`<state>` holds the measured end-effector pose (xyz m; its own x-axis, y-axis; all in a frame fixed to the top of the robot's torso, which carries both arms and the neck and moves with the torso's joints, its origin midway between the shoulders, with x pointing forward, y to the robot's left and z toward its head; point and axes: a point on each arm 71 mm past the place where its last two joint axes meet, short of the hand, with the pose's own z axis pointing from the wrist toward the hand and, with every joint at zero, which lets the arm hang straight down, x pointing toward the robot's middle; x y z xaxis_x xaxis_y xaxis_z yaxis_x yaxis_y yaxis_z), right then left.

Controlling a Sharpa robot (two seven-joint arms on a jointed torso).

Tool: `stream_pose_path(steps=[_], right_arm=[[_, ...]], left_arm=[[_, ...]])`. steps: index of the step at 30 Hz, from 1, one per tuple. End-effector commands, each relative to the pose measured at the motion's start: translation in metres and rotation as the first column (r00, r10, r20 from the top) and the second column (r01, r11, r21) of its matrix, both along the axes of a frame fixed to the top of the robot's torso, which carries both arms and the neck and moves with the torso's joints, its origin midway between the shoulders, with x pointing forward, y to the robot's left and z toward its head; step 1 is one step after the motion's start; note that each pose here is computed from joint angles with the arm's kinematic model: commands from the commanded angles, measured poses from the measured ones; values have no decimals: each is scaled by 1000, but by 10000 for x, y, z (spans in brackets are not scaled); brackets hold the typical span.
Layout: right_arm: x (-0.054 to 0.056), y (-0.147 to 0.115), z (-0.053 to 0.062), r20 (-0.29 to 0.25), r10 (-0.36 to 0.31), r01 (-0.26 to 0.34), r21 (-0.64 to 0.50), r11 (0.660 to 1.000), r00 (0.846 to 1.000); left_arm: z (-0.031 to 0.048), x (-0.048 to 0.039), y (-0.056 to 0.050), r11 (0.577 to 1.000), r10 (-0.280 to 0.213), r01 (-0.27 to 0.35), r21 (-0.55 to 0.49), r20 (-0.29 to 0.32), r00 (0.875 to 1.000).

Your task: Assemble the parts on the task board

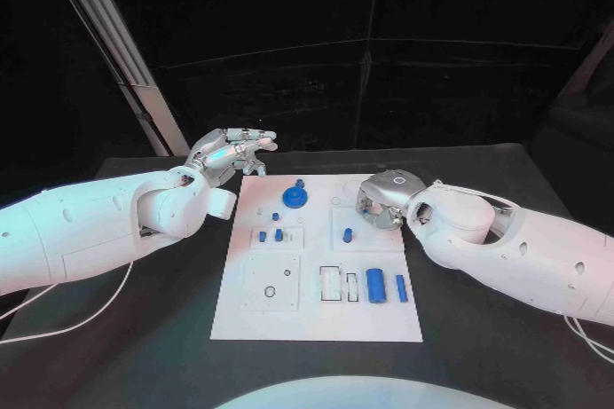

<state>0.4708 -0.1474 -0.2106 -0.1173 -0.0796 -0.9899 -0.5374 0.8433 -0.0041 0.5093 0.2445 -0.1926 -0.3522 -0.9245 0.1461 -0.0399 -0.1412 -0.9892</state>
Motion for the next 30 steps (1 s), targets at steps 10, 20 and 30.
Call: stream_pose_path(steps=[10, 20, 30], right_arm=[[-68, -40, 106, 48, 10, -14, 76, 997, 999], [-268, -39, 330, 65, 28, -46, 302, 952, 998], [-362, 169, 432, 62, 89, -108, 474, 874, 994]], left_arm=[[12, 14, 26, 1000, 1, -1, -7, 6, 1000], [12, 27, 27, 1000, 2, -2, -6, 8, 1000], [12, 34, -6, 1000, -5, 5, -8, 10, 1000]])
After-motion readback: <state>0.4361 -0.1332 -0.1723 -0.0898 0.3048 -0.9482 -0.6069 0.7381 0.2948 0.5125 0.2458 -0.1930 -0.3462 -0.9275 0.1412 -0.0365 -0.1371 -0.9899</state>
